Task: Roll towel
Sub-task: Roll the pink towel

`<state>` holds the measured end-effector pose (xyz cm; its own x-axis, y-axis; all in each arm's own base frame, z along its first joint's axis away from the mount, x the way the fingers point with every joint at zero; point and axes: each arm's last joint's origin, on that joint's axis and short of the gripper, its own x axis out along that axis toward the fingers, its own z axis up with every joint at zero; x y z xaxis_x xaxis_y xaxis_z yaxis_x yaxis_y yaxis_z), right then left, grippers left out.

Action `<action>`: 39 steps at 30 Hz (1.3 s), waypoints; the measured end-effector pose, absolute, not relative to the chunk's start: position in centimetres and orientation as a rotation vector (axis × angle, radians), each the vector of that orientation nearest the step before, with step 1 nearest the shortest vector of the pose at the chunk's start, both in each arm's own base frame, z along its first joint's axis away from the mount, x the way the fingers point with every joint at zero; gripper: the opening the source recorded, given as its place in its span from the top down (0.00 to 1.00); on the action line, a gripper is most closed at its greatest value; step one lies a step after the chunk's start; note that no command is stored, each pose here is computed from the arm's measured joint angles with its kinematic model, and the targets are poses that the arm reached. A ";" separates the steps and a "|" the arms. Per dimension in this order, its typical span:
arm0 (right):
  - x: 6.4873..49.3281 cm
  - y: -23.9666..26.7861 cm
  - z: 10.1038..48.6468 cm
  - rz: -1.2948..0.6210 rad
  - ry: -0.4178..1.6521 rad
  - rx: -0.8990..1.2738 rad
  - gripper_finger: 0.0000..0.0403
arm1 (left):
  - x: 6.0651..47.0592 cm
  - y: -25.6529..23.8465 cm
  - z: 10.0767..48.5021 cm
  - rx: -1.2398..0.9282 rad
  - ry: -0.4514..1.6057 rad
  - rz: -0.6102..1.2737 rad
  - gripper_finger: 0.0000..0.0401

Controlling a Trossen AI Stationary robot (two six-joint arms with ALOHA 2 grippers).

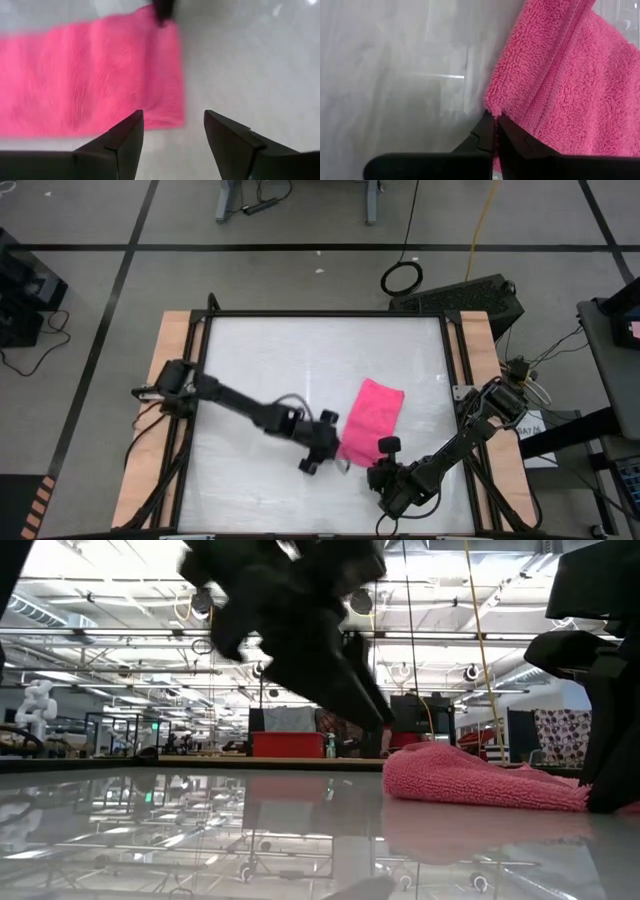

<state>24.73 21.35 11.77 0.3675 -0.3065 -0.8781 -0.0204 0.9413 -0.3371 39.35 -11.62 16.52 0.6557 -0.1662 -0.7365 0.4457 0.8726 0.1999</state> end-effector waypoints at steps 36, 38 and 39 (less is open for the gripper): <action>24.9 21.5 11.8 -0.185 1.180 -0.264 1.00 | 41.1 -11.1 11.7 0.829 0.734 -0.458 0.47; 24.9 21.5 11.8 -0.185 1.180 -0.264 1.00 | 41.3 -10.9 11.7 0.822 0.726 -0.454 0.50; 24.9 21.5 11.8 -0.185 1.179 -0.263 1.00 | 41.3 -10.8 11.7 0.818 0.724 -0.449 0.52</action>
